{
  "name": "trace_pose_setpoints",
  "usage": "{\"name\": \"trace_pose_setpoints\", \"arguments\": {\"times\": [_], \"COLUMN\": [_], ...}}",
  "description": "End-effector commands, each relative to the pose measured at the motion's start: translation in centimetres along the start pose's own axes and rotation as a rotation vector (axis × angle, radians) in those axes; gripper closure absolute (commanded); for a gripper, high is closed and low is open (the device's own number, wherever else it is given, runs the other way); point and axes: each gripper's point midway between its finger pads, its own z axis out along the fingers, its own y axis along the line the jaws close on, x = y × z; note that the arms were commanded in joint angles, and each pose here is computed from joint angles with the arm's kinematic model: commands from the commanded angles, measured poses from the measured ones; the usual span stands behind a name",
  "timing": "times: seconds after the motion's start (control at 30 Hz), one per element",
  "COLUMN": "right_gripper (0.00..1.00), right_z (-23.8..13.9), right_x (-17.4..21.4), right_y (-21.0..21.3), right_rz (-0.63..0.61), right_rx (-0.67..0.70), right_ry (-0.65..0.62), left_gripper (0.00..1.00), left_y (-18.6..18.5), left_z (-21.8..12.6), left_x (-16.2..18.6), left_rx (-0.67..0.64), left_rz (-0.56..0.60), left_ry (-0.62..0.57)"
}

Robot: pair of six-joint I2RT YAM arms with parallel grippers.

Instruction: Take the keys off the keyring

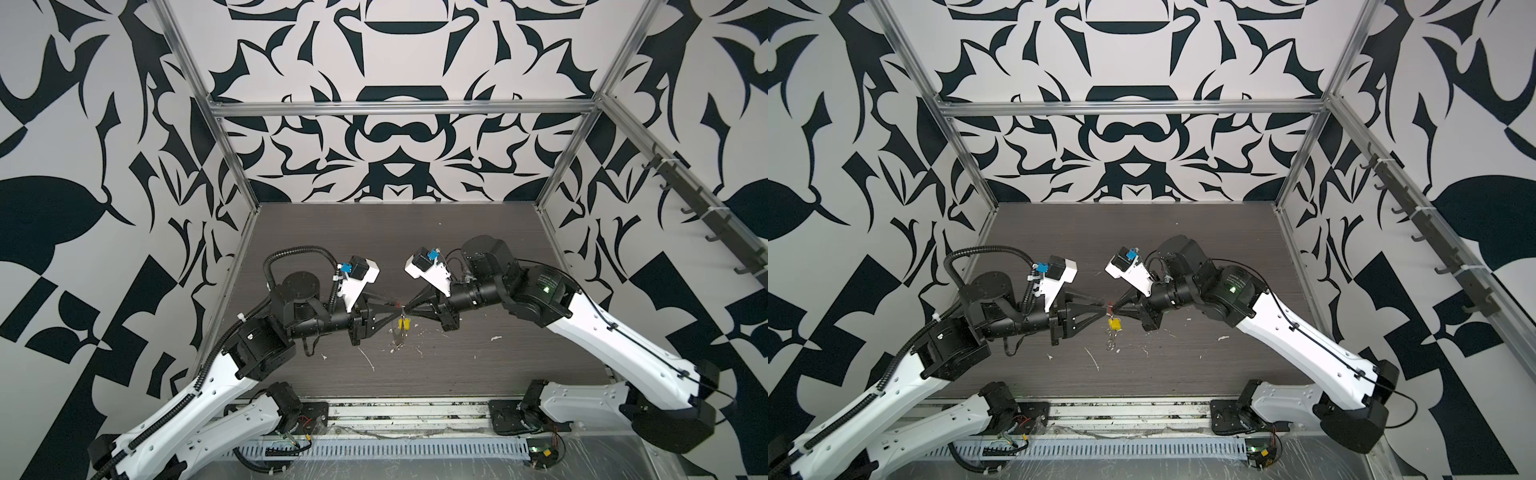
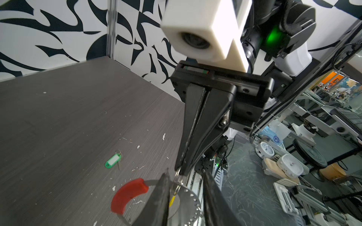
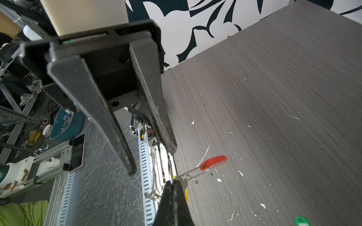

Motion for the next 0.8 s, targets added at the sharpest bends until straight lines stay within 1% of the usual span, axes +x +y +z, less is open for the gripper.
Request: {"name": "trace_pose_setpoints", "arguments": {"times": [0.0, 0.1, 0.23, 0.27, 0.33, 0.37, 0.57, 0.63, 0.77], "right_gripper": [1.0, 1.0, 1.0, 1.0, 1.0, 1.0, 1.0, 1.0, 1.0], "right_z": [-1.5, -1.6, -1.6, -1.6, -1.5, -1.5, -1.3, -1.2, -1.1], "right_x": [-1.6, -1.7, -1.8, -1.8, -1.7, -1.7, -1.5, -1.5, -1.7], "right_y": [1.6, 1.8, 2.0, 2.1, 2.1, 2.1, 2.0, 1.9, 1.9], "right_rz": [-0.069, -0.071, -0.074, -0.075, -0.073, -0.072, -0.074, -0.074, -0.077], "right_rx": [-0.025, -0.033, -0.045, -0.047, -0.05, -0.051, -0.053, -0.052, -0.046], "right_ry": [-0.031, -0.03, -0.024, -0.022, -0.017, -0.012, 0.013, 0.016, 0.012], "left_gripper": [0.71, 0.72, 0.72, 0.74, 0.81, 0.81, 0.8, 0.84, 0.98], "left_y": [-0.5, -0.1, 0.1, -0.1, -0.2, -0.3, -0.8, -1.0, -0.9], "left_z": [-0.1, 0.2, 0.1, 0.2, 0.2, 0.2, 0.2, 0.3, 0.8], "left_x": [0.7, 0.8, 0.7, 0.6, 0.6, 0.5, 0.2, 0.3, 0.5], "left_rx": [0.021, 0.007, -0.007, 0.001, 0.011, 0.013, 0.037, 0.052, 0.066], "left_rz": [-0.014, -0.021, -0.003, -0.001, -0.002, 0.0, 0.008, 0.006, -0.011], "left_ry": [0.069, 0.084, 0.08, 0.082, 0.085, 0.083, 0.079, 0.085, 0.1]}}
